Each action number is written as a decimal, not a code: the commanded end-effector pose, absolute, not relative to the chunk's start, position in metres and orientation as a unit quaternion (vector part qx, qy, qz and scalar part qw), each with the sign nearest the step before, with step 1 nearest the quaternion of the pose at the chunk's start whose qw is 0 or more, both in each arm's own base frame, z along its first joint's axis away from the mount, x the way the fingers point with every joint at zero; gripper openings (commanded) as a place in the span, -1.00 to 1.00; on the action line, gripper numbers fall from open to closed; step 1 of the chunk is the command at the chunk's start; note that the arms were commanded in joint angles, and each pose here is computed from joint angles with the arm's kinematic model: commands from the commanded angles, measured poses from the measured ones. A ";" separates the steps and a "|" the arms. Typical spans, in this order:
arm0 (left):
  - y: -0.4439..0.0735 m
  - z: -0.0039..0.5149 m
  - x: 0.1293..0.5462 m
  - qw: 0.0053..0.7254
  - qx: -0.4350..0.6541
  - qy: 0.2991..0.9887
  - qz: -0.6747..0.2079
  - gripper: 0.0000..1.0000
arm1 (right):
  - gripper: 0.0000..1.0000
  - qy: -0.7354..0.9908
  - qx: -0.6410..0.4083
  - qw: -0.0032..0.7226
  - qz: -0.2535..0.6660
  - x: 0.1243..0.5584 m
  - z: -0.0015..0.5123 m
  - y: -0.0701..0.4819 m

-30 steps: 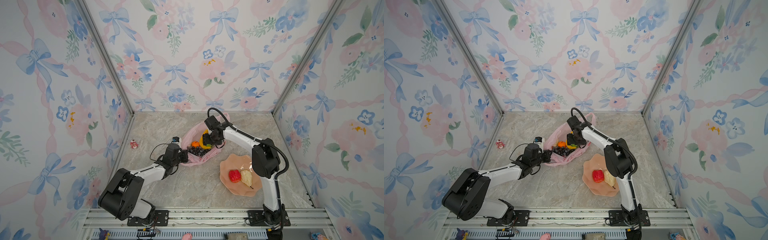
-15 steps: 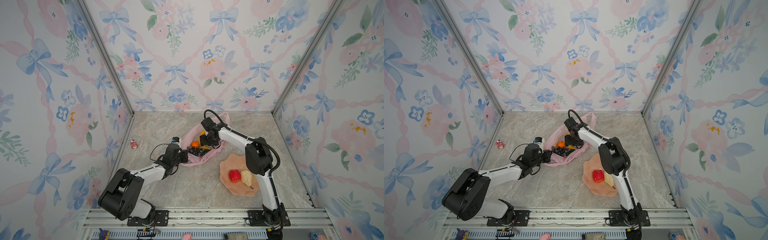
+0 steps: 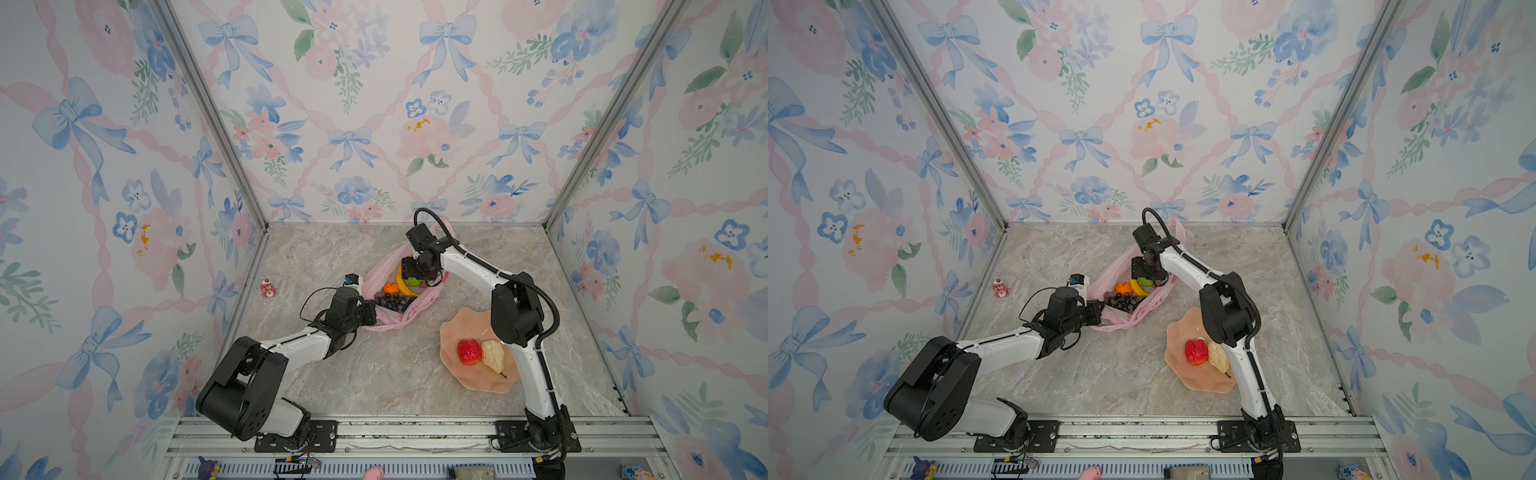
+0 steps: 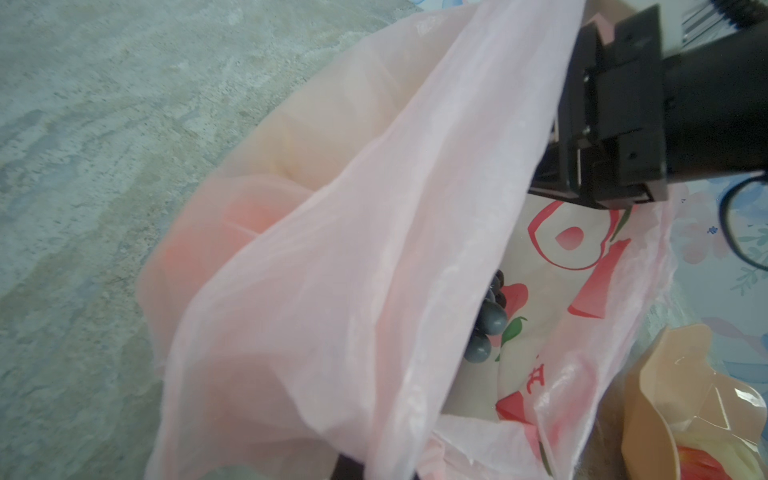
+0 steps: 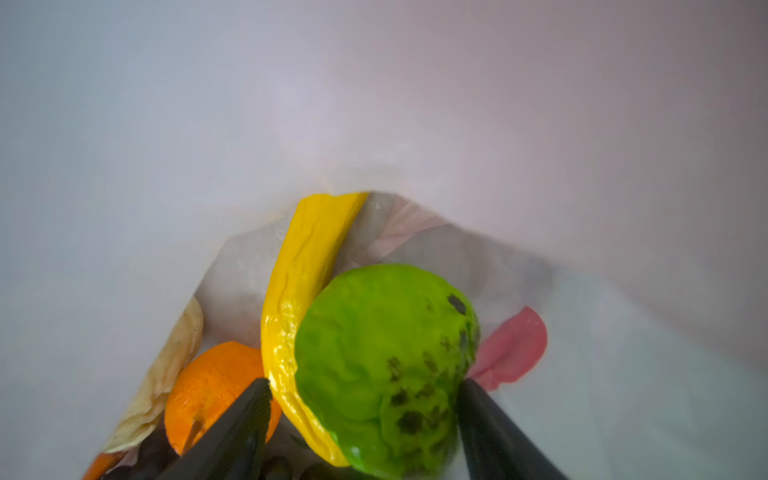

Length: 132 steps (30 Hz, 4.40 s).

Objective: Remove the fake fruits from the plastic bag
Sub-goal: 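Reach into the bag and grasp the green apple with the right gripper, then lift the green apple out and carry it to the peach bowl, then lower the green apple into the bowl and open the right gripper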

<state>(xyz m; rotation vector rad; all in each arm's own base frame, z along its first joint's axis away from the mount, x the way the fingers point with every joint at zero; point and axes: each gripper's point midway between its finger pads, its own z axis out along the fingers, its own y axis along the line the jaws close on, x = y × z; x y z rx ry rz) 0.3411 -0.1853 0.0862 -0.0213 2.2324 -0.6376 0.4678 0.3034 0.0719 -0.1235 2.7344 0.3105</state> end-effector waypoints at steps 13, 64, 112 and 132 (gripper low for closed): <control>-0.186 0.088 0.342 0.400 -0.007 0.883 -0.247 -1.00 | 0.34 0.981 -0.054 0.171 0.073 0.468 0.051 0.294; -0.189 0.088 0.352 0.401 -0.008 0.883 -0.243 -1.00 | 0.07 0.942 0.118 0.144 0.280 0.286 0.139 0.131; -0.192 0.091 0.356 0.399 -0.008 0.884 -0.243 -1.00 | 0.47 0.963 0.094 0.179 0.181 0.273 0.128 0.117; -0.190 0.088 0.355 0.397 -0.007 0.886 -0.239 -1.00 | 0.40 0.979 0.066 0.141 0.129 0.265 0.102 0.129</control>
